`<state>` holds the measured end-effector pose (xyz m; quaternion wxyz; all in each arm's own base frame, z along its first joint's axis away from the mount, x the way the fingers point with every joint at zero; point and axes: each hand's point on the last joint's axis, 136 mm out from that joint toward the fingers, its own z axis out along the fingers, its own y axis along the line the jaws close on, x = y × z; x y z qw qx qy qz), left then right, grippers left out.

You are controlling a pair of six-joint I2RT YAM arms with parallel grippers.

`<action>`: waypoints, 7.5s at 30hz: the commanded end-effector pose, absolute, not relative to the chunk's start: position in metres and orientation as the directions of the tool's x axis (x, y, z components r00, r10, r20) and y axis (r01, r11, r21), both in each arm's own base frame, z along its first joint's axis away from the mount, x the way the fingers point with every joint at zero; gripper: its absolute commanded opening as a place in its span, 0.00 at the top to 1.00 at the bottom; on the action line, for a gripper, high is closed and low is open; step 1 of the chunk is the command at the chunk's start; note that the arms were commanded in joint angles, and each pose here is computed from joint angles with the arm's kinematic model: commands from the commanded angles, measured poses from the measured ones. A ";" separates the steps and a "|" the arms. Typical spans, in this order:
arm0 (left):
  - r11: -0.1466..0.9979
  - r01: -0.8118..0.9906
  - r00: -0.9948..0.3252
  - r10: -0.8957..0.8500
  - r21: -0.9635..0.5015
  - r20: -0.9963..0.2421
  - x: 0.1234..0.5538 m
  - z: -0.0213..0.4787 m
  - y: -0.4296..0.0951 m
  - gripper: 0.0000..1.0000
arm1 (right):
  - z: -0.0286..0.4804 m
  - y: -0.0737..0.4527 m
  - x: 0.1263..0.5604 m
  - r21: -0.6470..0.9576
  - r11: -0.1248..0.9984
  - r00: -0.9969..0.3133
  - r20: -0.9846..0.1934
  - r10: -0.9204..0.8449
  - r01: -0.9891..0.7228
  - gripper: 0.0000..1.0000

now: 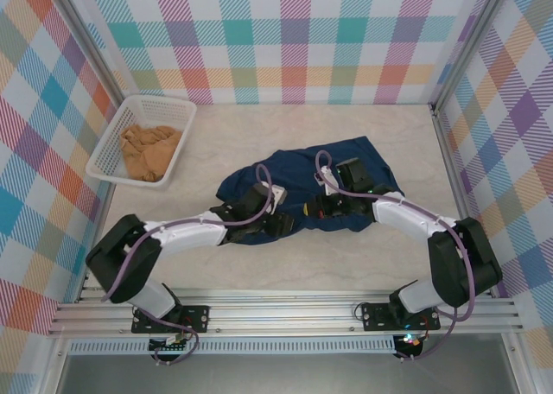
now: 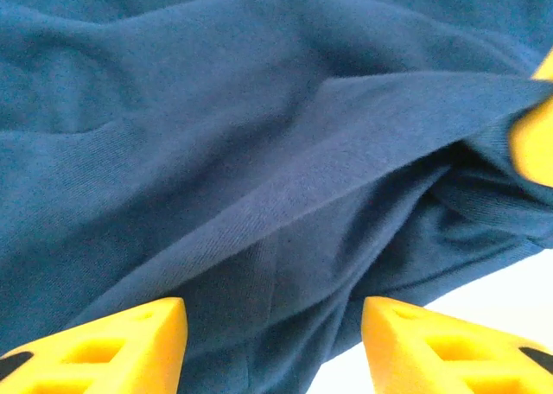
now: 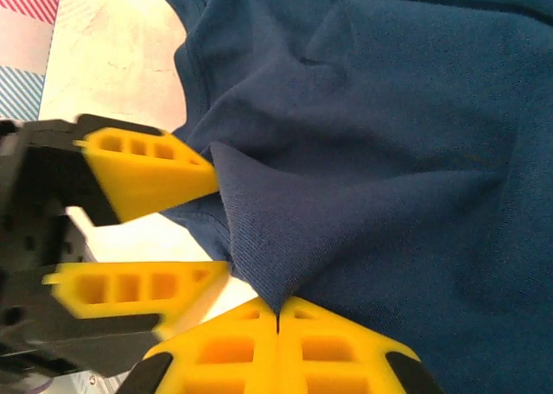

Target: Fold the inside-out t-shirt

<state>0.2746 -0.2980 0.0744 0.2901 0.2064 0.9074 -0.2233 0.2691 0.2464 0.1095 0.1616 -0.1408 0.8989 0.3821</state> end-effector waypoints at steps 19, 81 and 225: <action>0.711 0.474 -0.762 0.037 -0.519 -0.646 0.279 0.164 -0.268 1.00 | 0.157 0.194 0.274 0.419 0.803 -0.793 -0.600 -0.106 -0.424 1.00; 0.672 0.605 -0.716 0.223 -0.428 -0.661 0.225 0.156 -0.300 0.65 | 0.154 0.275 0.255 0.808 0.430 -0.904 -0.426 -0.045 -0.402 1.00; 0.618 0.632 -0.679 0.152 -0.467 -0.718 0.245 0.200 -0.296 0.89 | 0.223 0.270 0.237 0.727 0.350 -0.777 -0.630 -0.003 -0.591 1.00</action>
